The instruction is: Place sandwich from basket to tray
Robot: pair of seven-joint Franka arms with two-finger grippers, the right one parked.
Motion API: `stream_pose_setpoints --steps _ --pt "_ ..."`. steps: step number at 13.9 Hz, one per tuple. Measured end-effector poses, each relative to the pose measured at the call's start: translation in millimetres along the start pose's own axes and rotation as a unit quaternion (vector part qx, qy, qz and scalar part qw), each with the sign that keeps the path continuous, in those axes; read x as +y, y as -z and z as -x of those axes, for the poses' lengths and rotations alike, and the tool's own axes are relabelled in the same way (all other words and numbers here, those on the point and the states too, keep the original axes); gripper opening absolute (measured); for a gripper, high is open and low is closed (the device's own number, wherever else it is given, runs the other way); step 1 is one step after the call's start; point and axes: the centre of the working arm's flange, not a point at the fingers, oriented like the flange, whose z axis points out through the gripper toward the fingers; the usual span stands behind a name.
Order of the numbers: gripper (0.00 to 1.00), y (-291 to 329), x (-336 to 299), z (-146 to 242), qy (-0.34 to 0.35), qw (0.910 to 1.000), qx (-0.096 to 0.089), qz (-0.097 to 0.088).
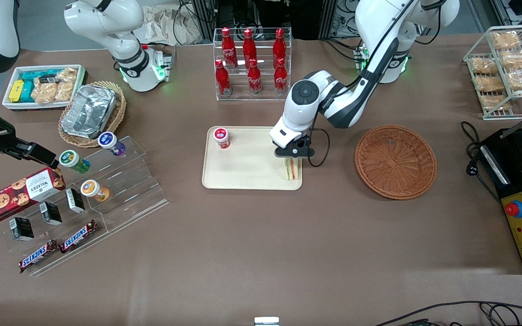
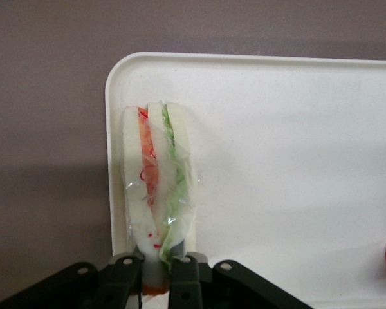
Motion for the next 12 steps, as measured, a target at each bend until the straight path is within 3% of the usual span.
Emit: stream_pose_setpoints --steps 2,3,6,10,11,12 --pt "0.15 -0.1 -0.5 -0.4 -0.004 1.0 0.003 -0.003" --pt "0.22 -0.4 -2.2 -1.5 -0.004 1.0 0.003 -0.006" --pt "0.49 6.4 -16.5 -12.4 0.009 0.9996 -0.003 -0.027" --pt "0.89 66.2 -39.5 -38.0 0.038 0.9978 0.005 -0.055" --pt "0.98 88.8 -44.4 -44.9 0.046 0.9971 0.009 -0.06" --pt "0.99 111.9 -48.3 -51.5 0.054 0.9963 0.011 -0.065"
